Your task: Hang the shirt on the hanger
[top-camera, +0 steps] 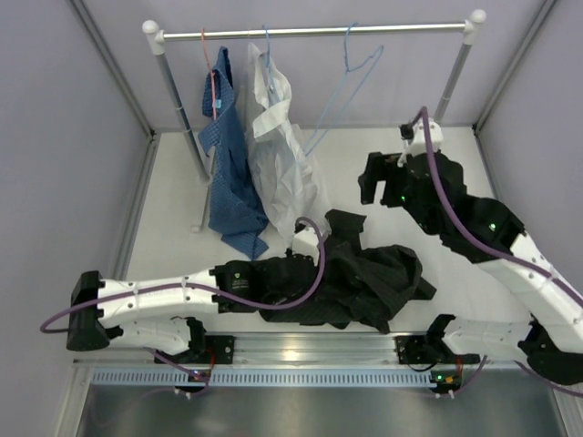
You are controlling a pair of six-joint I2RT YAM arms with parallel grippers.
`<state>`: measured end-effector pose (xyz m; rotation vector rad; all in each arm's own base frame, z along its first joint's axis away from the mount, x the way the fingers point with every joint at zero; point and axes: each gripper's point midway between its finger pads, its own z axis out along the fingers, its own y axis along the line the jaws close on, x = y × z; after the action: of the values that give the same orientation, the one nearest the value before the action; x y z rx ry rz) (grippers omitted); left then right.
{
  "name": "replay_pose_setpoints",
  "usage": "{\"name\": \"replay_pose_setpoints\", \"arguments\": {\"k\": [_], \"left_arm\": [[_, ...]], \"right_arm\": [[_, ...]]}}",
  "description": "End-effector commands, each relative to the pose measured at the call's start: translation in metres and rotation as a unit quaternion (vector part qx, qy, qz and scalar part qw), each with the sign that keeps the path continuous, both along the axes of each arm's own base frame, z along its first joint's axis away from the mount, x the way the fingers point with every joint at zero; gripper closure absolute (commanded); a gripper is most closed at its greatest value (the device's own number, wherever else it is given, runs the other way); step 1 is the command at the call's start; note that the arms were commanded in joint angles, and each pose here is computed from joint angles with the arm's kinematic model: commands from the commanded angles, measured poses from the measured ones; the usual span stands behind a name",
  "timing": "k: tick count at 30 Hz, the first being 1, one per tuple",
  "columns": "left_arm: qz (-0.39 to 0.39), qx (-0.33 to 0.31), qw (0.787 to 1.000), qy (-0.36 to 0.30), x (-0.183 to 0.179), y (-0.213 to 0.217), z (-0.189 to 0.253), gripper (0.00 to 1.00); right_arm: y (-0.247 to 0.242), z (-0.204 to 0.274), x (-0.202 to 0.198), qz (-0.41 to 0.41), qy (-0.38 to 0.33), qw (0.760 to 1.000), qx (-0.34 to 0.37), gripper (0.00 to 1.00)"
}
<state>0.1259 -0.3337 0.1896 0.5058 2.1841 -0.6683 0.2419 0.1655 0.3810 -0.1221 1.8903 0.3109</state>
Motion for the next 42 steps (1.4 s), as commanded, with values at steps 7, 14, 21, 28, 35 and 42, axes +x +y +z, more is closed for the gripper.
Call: {"name": "replay_pose_setpoints", "arguments": {"k": [7, 14, 21, 28, 35, 42], "left_arm": [[0.067, -0.015, 0.998, 0.012, 0.003, 0.04, -0.021, 1.0], [0.066, -0.016, 0.997, 0.029, -0.001, 0.035, -0.037, 1.0], [0.055, -0.01, 0.998, 0.041, -0.004, 0.024, -0.051, 1.0], [0.048, -0.002, 0.998, 0.048, -0.007, 0.022, -0.06, 1.0], [0.038, -0.006, 0.997, 0.059, -0.012, 0.02, -0.063, 1.0], [0.034, -0.008, 0.998, 0.06, -0.013, 0.019, -0.061, 1.0]], "right_arm": [[0.045, 0.06, 0.082, -0.08, -0.061, 0.993, 0.061, 0.1], [0.076, 0.055, 0.142, -0.113, -0.056, 0.991, 0.049, 0.1], [0.093, 0.03, 0.194, -0.121, -0.052, 0.991, -0.011, 0.18], [0.057, 0.009, 0.186, -0.141, -0.026, 0.99, -0.017, 0.42], [0.028, 0.006, 0.173, -0.085, -0.023, 0.996, -0.031, 0.48], [0.014, -0.015, 0.171, -0.026, -0.002, 0.999, -0.043, 0.75]]}}
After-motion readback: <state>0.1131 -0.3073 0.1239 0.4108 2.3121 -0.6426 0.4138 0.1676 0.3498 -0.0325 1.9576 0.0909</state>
